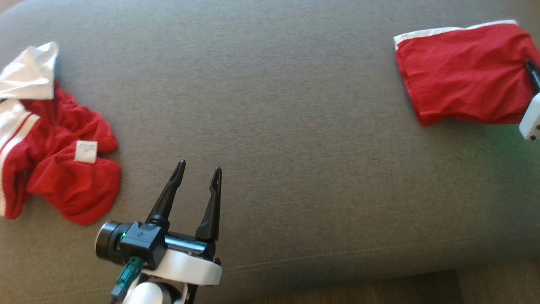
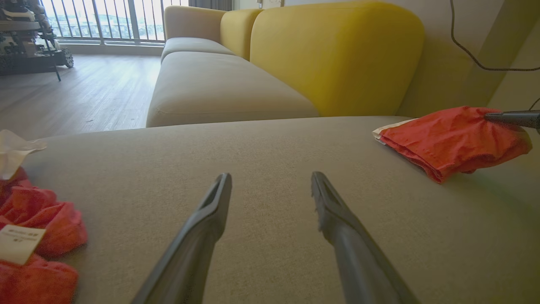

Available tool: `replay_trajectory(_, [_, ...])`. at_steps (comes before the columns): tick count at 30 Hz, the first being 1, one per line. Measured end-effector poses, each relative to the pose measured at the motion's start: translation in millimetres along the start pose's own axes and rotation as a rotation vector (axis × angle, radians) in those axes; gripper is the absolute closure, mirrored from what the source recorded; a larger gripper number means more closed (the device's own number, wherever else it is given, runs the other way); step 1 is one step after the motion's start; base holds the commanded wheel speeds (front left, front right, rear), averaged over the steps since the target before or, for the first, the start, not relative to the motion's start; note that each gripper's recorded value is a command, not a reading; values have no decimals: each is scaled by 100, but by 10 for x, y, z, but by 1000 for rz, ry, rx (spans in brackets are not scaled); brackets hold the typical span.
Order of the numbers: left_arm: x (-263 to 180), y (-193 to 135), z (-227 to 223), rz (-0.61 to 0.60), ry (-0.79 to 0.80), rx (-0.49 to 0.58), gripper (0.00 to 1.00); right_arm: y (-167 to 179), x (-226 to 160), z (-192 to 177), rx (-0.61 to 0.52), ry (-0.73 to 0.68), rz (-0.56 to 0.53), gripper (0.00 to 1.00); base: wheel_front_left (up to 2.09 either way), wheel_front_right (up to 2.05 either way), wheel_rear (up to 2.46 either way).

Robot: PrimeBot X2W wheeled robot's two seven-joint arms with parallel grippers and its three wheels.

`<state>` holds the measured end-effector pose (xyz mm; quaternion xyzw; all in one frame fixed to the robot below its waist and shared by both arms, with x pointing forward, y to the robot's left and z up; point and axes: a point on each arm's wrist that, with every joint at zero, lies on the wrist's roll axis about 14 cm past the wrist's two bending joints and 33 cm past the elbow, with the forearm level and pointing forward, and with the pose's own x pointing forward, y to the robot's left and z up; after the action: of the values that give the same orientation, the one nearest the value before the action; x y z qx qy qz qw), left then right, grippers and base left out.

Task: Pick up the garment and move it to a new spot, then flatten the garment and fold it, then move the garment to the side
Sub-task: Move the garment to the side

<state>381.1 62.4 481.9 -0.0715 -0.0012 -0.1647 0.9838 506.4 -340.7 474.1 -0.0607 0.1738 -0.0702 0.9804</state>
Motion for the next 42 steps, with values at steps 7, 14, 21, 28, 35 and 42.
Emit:
replay_trajectory(7, [155, -149, -98, -82, 15, 12, 0, -456, -66, 55, -74, -8, -101, 100, 0, 0, 0])
replay_trajectory(14, [271, -225, -216, -123, 36, 11, 0, -691, -47, 78, -154, 1, -164, 89, 0, 0, 0])
replay_trajectory(21, [315, -222, -216, -130, 31, 12, 0, -772, -36, 167, -223, -47, -198, 0, 0, 0, 0])
replay_trajectory(28, [244, -186, -66, -105, -1, 38, 0, 13, -61, 620, -264, -270, -76, 0, 0, 0, 0])
replay_trajectory(35, [39, -60, 106, -21, -32, 48, 0, 1144, -494, 284, -87, -338, 134, 0, 0, 0, 0])
replay_trajectory(42, [-226, 150, 209, 108, -49, 40, 0, 1367, -1109, 504, 44, -515, 194, 0, 0, 0, 0])
